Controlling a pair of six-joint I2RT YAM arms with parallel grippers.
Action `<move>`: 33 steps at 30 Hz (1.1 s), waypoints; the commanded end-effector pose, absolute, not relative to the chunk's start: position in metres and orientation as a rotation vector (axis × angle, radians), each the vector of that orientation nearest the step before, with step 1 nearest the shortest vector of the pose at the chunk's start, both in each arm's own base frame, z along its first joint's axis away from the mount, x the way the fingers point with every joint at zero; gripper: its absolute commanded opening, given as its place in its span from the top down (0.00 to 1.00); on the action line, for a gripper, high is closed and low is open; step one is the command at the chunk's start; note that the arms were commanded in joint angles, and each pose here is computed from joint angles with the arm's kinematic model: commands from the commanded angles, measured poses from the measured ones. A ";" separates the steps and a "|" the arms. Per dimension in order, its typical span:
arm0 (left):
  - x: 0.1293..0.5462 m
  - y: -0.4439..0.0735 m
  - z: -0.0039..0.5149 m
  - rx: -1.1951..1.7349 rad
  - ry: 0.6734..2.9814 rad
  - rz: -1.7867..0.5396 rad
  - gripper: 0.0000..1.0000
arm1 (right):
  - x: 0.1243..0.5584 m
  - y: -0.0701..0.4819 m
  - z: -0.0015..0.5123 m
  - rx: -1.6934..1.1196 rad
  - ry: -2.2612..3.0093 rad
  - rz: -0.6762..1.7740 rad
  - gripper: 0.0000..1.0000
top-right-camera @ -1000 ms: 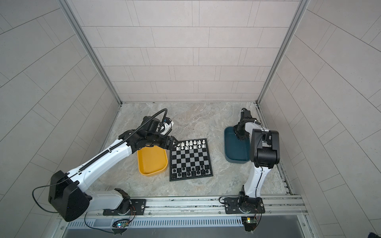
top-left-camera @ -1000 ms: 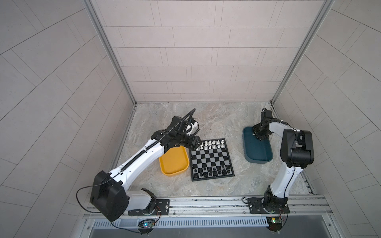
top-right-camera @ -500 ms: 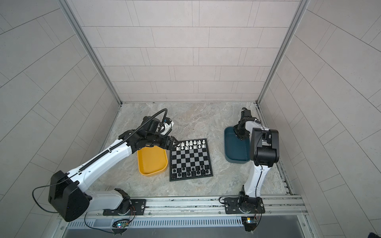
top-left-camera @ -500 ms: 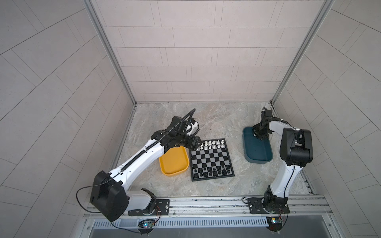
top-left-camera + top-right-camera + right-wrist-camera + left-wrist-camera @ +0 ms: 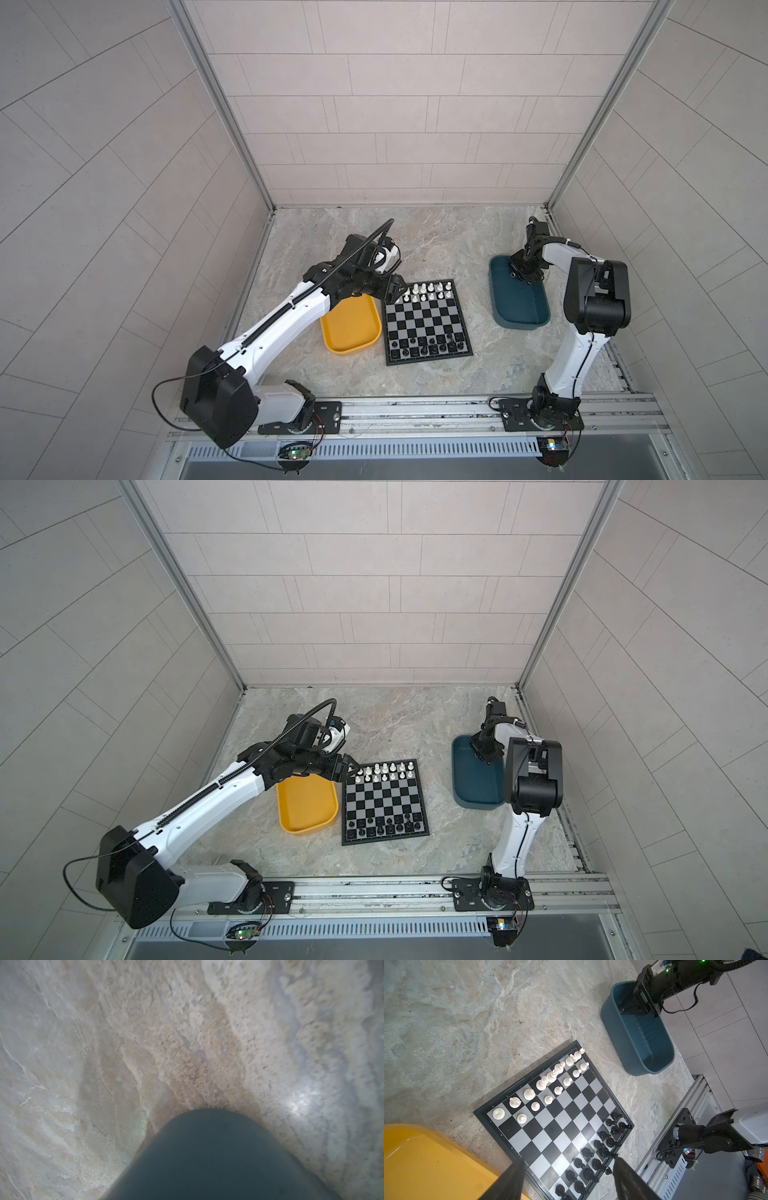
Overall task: Set up the chess pieces on the board
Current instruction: 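Lower the right gripper into the teal bin and close on the last white pawn, then lift the pawn with the right gripper while the left gripper reaches toward it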
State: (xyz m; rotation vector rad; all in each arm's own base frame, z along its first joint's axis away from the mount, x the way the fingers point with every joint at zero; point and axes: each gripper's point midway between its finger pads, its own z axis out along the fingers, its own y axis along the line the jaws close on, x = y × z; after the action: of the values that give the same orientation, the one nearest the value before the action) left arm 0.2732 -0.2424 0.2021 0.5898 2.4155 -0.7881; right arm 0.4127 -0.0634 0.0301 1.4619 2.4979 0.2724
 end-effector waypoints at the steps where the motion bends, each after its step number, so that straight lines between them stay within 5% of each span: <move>1: 0.270 -0.242 0.209 0.604 2.383 -0.797 0.26 | 0.400 -0.068 0.020 1.451 2.583 0.208 0.80; 20: 0.277 -0.239 0.202 0.559 2.408 -0.785 0.26 | 0.395 -0.063 0.076 1.017 2.643 0.269 0.92; 33: 0.286 -0.258 0.241 0.346 2.427 -1.141 0.26 | 0.393 0.038 0.190 0.398 2.214 0.497 0.88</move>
State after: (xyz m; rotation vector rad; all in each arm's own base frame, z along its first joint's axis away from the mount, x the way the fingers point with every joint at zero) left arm 0.2824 -0.2491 0.2159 0.4021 2.4573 -0.9791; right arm 0.3781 0.0040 0.1520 0.6226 2.3503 0.4627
